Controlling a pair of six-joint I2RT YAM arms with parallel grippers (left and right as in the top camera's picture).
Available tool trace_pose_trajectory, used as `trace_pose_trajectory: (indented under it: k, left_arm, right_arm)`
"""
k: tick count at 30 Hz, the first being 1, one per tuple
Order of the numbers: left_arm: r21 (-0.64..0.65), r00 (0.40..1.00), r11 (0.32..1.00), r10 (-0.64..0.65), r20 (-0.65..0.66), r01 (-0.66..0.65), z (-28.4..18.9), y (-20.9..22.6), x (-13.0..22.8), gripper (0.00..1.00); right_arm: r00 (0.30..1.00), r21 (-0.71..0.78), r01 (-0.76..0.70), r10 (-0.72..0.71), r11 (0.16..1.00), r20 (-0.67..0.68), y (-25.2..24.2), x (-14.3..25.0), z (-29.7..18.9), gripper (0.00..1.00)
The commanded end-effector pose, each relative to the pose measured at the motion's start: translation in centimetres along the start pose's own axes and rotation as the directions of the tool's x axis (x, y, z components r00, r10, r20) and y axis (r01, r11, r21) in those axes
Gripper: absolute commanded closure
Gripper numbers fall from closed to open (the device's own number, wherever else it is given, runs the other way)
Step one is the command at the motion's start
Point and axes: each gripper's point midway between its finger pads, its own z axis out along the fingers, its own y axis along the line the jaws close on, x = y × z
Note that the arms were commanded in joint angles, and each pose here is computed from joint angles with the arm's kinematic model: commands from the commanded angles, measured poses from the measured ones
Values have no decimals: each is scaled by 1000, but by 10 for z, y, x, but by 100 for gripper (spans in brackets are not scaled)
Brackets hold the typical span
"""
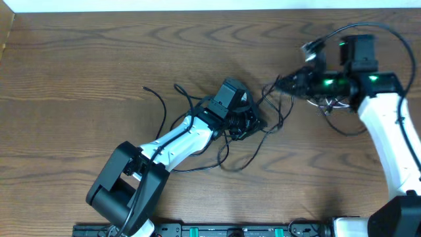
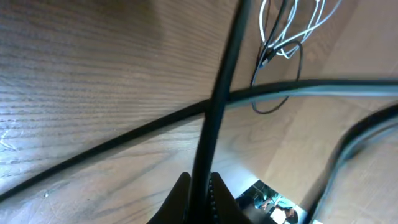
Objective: Untangle cables
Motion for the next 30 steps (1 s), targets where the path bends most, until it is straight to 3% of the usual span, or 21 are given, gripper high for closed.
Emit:
trace_pose_trajectory:
  k: [1, 5, 13, 16, 19, 20, 22, 23, 27, 30]
  left_arm:
    - [-2, 997, 998, 61, -36, -61, 1, 2, 5, 92]
    - [-22, 996, 997, 75, -48, -76, 1, 8, 7, 92]
    - [-20, 993, 994, 111, -49, -112, 1, 8, 8, 92]
    - [12, 989, 992, 125, -74, -125, 1, 1, 12, 93]
    - [89, 969, 972, 225, -101, -217, -4, -14, 15, 92]
    - [95, 965, 968, 240, -102, -230, -5, -15, 14, 92]
    - [102, 962, 967, 244, -124, -232, -17, -12, 5, 92]
    - [103, 961, 967, 245, -129, -233, -20, -10, 3, 92]
    - [70, 963, 970, 240, -120, -233, -35, 5, -12, 92]
    - [54, 965, 969, 245, -97, -241, -51, 13, -24, 92]
  right_arm:
    - [998, -275, -32, 43, 961, 35, 35, -20, -40, 99]
    - [989, -352, -58, 102, 934, 107, 30, -45, -77, 99]
    - [972, -331, -93, 158, 939, 175, 6, -54, -103, 99]
    - [964, -236, -125, 175, 964, 200, -14, -52, -97, 99]
    - [932, -14, -264, 259, 964, 254, -60, -47, -93, 99]
    - [919, 56, -307, 281, 950, 275, -75, -44, -94, 99]
    - [864, 303, -454, 331, 838, 378, -133, -31, -117, 99]
    - [851, 337, -481, 340, 809, 399, -143, -28, -125, 99]
    - [769, 368, -609, 409, 703, 491, -176, -15, -162, 99]
    - [662, 308, -721, 485, 621, 572, -196, -4, -194, 99]
